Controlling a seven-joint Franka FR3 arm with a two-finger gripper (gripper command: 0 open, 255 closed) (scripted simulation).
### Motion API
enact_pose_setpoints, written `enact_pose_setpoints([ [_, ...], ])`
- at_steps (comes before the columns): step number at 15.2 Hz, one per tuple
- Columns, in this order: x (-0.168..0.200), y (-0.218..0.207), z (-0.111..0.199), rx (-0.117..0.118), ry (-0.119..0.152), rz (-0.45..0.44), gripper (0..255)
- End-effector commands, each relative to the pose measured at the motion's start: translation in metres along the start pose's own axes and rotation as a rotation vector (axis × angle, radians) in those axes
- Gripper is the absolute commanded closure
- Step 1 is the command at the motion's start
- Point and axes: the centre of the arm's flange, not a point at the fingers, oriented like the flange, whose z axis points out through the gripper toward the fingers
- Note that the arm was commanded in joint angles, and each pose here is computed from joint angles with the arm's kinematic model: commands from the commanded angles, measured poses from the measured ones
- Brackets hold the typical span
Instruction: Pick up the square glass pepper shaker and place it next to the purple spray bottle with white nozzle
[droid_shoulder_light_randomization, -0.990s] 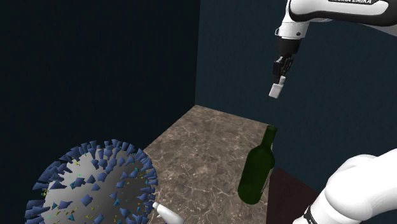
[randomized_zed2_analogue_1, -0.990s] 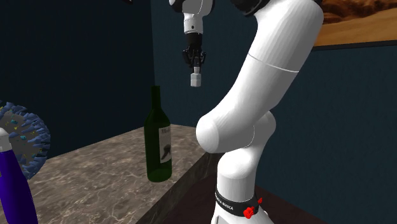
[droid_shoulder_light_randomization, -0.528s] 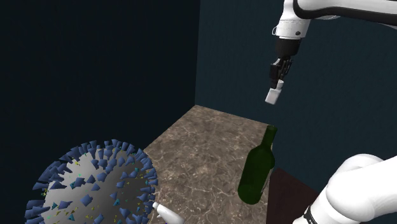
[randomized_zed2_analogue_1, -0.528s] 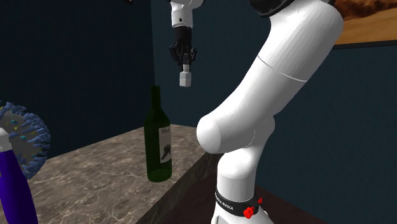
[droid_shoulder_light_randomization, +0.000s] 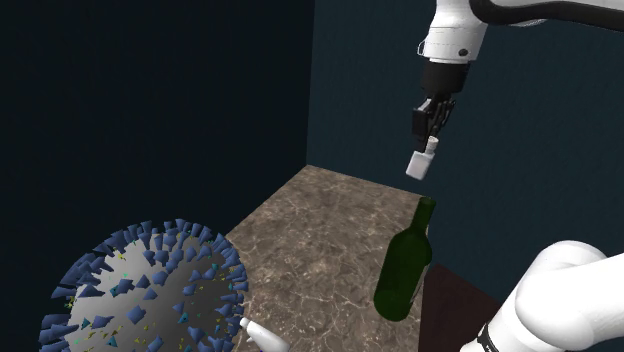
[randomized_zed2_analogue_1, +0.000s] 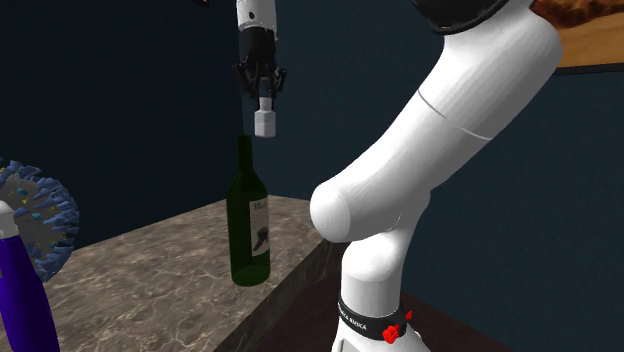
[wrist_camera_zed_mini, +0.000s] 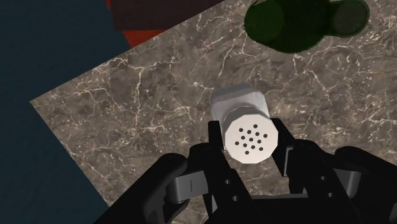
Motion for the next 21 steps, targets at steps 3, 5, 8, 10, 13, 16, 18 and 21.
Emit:
enact_pose_setpoints([
  [3,-0.016,-0.050,0.000,0.000,-0.001,0.001,255],
  [5,-0.023,-0.076,-0.001,0.000,-0.001,0.001,255],
  [8,-0.034,-0.114,-0.002,0.000,-0.001,0.001,255],
  [10,-0.041,-0.139,-0.003,0.000,-0.001,0.001,255],
  [13,-0.051,-0.178,-0.005,0.000,-0.001,0.001,255],
  [16,-0.062,-0.216,-0.006,0.000,-0.001,0.001,255],
  [18,-0.069,-0.241,-0.007,0.000,-0.001,0.001,255],
  [21,-0.079,-0.279,-0.008,0.000,-0.001,0.001,255],
])
